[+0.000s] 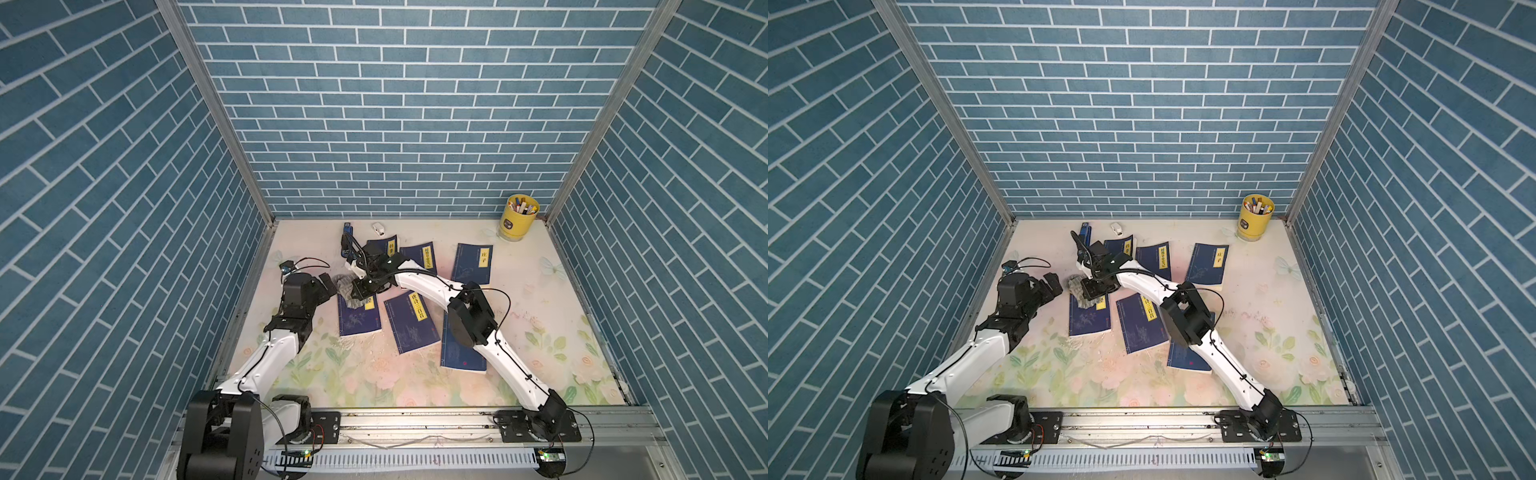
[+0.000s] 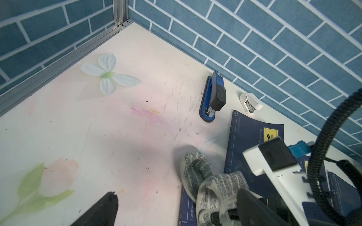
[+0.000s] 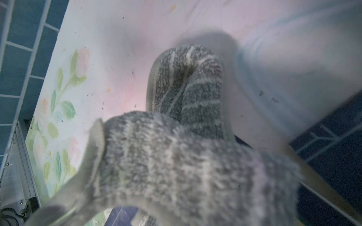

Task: Wipe the cover of the book
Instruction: Wipe the dirt from the cover of the book.

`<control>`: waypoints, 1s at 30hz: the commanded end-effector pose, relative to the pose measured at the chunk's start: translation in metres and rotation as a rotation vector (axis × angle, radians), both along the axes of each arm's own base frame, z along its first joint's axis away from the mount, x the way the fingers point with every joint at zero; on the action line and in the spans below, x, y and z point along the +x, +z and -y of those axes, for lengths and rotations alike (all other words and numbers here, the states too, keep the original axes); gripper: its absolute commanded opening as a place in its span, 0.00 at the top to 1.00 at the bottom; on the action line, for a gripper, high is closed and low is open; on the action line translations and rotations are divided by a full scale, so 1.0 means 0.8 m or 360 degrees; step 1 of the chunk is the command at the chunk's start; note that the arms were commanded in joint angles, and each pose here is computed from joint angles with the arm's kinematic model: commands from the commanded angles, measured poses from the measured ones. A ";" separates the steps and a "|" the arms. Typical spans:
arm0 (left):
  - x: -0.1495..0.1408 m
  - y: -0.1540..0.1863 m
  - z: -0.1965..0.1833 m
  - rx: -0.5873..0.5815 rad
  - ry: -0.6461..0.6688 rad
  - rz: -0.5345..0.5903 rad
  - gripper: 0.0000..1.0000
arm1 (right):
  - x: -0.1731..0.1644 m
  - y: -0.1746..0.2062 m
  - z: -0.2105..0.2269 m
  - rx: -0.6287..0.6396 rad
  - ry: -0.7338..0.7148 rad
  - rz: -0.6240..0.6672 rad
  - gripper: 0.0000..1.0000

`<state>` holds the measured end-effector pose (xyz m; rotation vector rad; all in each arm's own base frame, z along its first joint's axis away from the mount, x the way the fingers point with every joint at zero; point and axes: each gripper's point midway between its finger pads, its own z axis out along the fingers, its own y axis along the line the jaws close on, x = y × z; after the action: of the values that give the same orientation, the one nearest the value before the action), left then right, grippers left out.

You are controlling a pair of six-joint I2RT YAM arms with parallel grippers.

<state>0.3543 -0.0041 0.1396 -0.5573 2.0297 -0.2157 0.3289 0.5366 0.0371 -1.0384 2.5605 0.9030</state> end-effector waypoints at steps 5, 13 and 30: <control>-0.007 -0.005 -0.009 0.0032 0.0035 -0.0029 0.00 | -0.107 -0.068 0.055 -0.0338 0.0134 -0.0199 1.00; -0.003 -0.011 -0.013 0.0023 0.0041 -0.0040 0.00 | -0.151 -0.075 0.065 -0.0347 0.0207 -0.0247 1.00; -0.011 -0.011 -0.014 -0.0030 0.0060 -0.0017 0.00 | -0.011 -0.079 -0.003 -0.0064 -0.0007 -0.0251 1.00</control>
<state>0.3484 0.0037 0.1333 -0.5955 2.0296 -0.2160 0.3359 0.5657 0.0387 -1.0375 2.4831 1.1164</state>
